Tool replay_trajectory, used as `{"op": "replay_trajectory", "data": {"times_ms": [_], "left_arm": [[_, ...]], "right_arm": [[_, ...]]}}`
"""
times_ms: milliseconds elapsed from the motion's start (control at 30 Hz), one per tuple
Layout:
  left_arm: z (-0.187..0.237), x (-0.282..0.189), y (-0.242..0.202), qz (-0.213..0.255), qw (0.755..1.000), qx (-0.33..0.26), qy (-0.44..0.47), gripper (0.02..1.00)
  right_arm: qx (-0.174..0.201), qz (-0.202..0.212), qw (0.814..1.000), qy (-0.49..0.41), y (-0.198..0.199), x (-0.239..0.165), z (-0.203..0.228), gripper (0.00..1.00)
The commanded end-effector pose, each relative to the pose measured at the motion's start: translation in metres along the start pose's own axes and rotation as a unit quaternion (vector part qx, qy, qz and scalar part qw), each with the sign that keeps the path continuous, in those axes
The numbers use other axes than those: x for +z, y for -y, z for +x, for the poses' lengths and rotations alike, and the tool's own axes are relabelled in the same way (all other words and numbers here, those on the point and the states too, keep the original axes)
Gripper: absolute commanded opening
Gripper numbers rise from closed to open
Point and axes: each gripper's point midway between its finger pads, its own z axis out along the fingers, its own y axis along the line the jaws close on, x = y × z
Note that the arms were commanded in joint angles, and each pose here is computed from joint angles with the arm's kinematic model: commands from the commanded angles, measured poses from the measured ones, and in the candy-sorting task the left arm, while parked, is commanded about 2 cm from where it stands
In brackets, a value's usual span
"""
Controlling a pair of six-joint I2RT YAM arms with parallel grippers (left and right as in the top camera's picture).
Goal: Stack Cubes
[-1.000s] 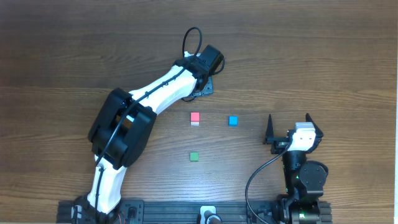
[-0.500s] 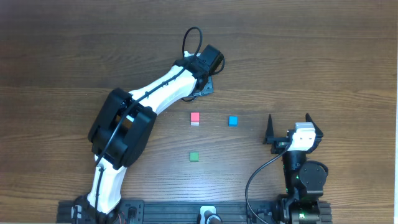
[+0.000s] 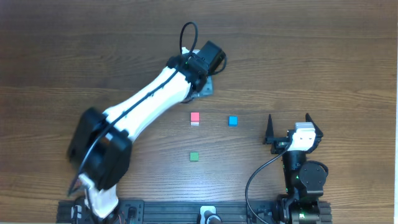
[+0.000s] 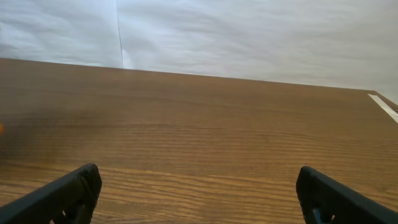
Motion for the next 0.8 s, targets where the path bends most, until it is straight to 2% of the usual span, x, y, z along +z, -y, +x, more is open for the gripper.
{"op": "replay_trajectory", "data": {"times_ms": [33,300,800], "left_arm": [[0.025,-0.034,0.011,0.006,1.000,-0.005,0.016,0.069],[0.063,-0.018,-0.005,-0.023,1.000,-0.010,-0.004,0.060],[0.075,-0.008,-0.012,-0.029,0.999,-0.006,-0.021,0.042]], "right_arm": [[0.000,0.003,1.000,0.001,0.001,0.000,0.002,0.993],[0.000,0.003,1.000,0.001,0.001,0.000,0.002,0.991],[0.000,0.003,1.000,0.001,0.001,0.000,0.002,0.993]]}}
